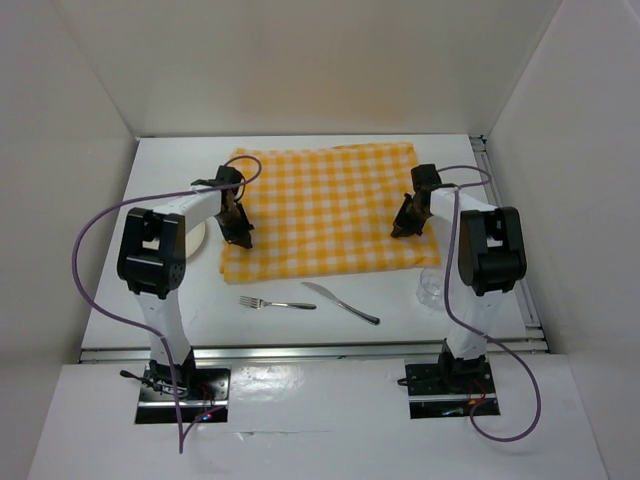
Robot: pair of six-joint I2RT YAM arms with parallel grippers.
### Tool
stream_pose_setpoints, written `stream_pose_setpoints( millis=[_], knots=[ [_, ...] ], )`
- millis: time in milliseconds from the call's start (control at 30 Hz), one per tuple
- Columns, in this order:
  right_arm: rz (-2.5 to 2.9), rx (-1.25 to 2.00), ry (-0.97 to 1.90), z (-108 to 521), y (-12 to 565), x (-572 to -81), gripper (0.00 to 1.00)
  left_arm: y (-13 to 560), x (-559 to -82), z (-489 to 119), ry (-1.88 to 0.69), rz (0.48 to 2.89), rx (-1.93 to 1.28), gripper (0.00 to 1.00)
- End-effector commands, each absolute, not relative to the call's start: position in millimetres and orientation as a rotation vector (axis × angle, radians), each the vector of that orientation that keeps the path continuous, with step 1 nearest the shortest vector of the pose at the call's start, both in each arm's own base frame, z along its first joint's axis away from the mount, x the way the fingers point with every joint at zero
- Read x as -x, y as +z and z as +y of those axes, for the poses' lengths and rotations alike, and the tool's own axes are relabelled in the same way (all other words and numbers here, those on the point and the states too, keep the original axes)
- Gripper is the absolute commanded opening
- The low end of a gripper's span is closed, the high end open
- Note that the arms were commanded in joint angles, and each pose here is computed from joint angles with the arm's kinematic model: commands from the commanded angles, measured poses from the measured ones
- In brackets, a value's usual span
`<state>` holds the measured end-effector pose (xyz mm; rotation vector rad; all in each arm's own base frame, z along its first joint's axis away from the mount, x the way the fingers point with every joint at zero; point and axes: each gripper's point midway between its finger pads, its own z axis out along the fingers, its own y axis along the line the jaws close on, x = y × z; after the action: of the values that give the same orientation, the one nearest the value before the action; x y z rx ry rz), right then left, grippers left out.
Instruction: Set the dinner table for one person
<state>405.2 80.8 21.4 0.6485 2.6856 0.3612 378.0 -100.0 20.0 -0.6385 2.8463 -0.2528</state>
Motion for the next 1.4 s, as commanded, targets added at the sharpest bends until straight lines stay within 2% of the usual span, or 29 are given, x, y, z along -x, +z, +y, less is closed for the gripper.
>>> stream_pose_setpoints(
  millis=[0,267,433,600,1000,1133,1167,1200,1300,1333,1367],
  knots=[
    [2.746,-0.643,0.343,91.4,-0.6,-388.4,0.00,12.7,-390.6,-83.7,-0.089,2.815,0.690,0.00],
    [2.858,-0.541,0.296,123.9,-27.4,-341.3,0.00,13.5,-411.8,-63.4,-0.035,2.780,0.765,0.00],
    [2.859,-0.508,0.261,132.2,-24.2,-325.8,0.00,11.0,-387.4,-45.0,0.045,2.804,0.809,0.00],
    [2.872,-0.515,0.242,129.1,-25.2,-308.6,0.00,7.9,-370.2,-39.4,0.018,2.806,0.839,0.00],
    [2.864,-0.526,0.146,112.4,-19.3,-292.2,0.00,35.2,-359.1,-35.2,0.005,2.733,0.826,0.00],
    [2.791,-0.516,0.178,115.3,4.2,-308.5,0.00,53.0,-370.1,-37.5,-0.035,2.694,0.784,0.00],
    [2.772,-0.500,0.190,116.3,13.1,-312.9,0.03,61.3,-371.8,-37.7,-0.042,2.680,0.781,0.02],
    [2.738,-0.481,0.215,123.4,24.5,-325.3,0.06,76.1,-380.7,-42.2,-0.065,2.646,0.746,0.10],
    [2.668,-0.408,0.265,138.0,58.3,-345.8,0.14,108.0,-393.2,-46.6,-0.100,2.582,0.703,0.24],
    [2.651,-0.405,0.275,139.4,67.5,-349.9,0.17,116.3,-395.0,-46.4,-0.104,2.570,0.688,0.35],
    [2.634,-0.387,0.291,145.8,74.7,-354.3,0.20,121.3,-396.4,-46.6,-0.106,2.566,0.687,0.40]
  ],
)
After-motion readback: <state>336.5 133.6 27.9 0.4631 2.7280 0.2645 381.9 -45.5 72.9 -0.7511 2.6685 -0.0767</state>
